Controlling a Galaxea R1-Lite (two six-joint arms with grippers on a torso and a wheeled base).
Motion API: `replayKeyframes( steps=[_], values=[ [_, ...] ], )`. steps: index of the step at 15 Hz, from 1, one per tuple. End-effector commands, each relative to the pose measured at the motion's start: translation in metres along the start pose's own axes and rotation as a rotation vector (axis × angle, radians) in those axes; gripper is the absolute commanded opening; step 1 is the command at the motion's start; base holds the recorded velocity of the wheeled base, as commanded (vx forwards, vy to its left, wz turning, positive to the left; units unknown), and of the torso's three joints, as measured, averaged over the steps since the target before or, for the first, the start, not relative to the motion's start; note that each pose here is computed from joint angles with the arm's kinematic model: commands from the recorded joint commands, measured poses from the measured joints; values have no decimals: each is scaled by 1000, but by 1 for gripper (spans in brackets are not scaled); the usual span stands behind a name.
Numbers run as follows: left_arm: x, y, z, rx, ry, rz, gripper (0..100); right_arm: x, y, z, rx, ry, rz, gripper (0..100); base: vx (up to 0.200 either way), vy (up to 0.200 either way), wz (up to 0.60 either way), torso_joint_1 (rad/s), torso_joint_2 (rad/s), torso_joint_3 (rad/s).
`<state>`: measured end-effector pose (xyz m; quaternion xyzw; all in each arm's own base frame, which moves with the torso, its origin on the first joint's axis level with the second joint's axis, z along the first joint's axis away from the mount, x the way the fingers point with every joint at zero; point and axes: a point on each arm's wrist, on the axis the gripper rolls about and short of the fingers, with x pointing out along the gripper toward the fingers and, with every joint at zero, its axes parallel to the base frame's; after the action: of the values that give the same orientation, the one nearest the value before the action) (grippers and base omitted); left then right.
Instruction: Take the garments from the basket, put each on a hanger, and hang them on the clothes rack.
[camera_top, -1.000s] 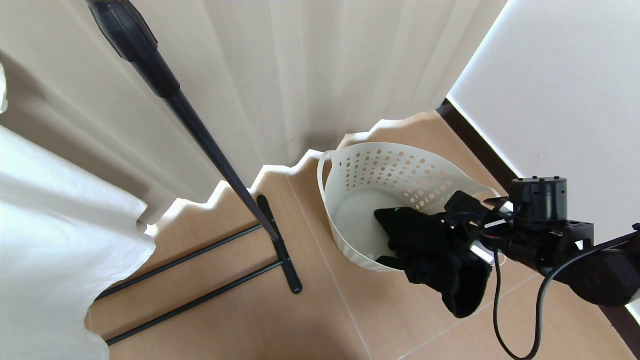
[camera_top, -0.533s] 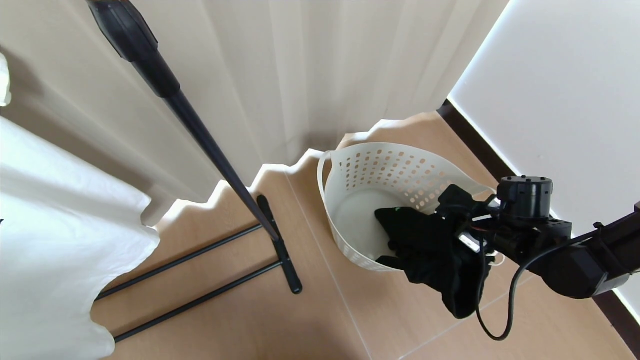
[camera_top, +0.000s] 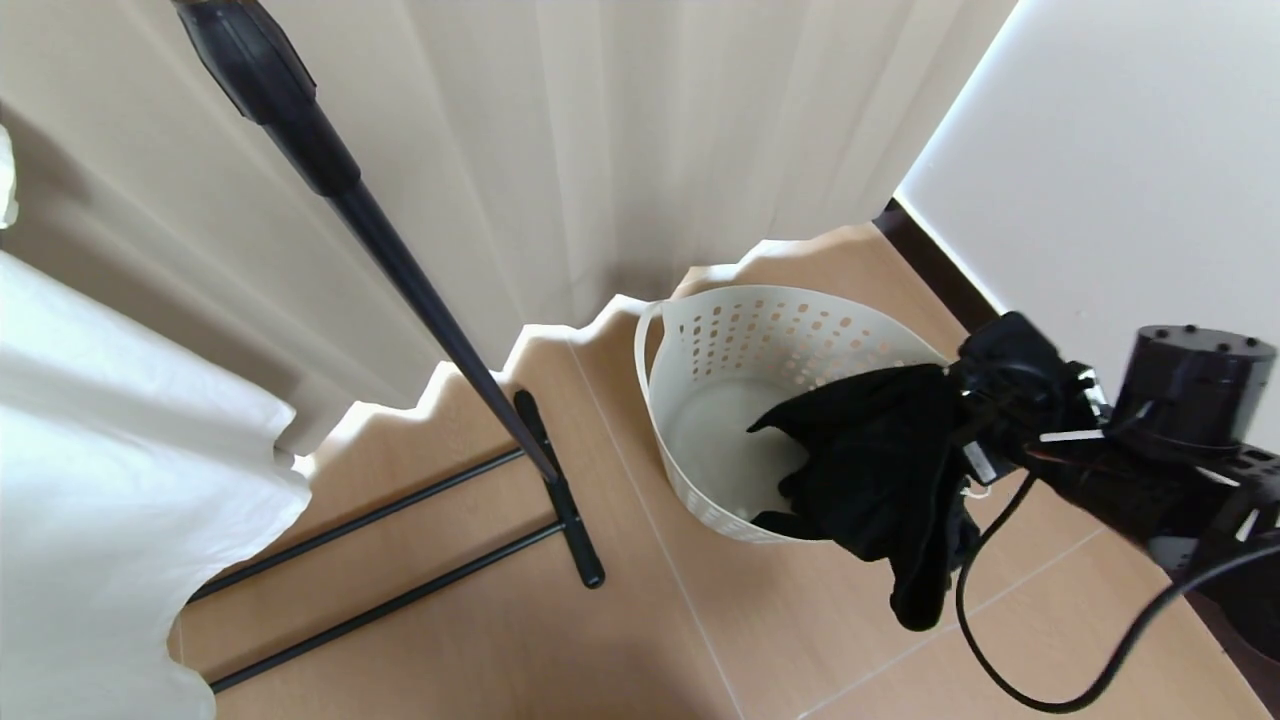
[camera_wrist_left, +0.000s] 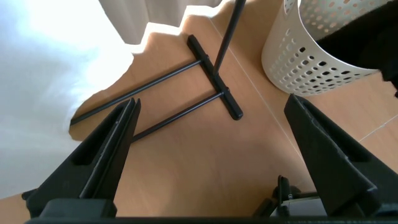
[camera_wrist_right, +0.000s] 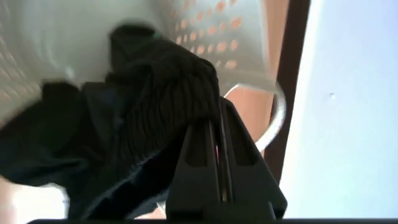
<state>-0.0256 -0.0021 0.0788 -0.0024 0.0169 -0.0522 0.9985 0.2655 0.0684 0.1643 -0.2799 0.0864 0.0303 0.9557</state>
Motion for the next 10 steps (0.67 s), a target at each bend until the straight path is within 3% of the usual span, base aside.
replayKeyframes(
  steps=[1,2,4,10],
  values=[
    [0,0,0,-1,0,0,100,-129,-35,54,185,-357,29,0,0,0,0,0,0,0],
    [0,0,0,-2,2,0,100,-159,-38,56,214,-427,86,0,0,0,0,0,0,0],
    [0,0,0,-1,0,0,100,-180,-39,53,207,-446,154,0,0,0,0,0,0,0],
    [0,0,0,-2,2,0,100,-176,-35,50,193,-415,172,0,0,0,0,0,3,122]
  ],
)
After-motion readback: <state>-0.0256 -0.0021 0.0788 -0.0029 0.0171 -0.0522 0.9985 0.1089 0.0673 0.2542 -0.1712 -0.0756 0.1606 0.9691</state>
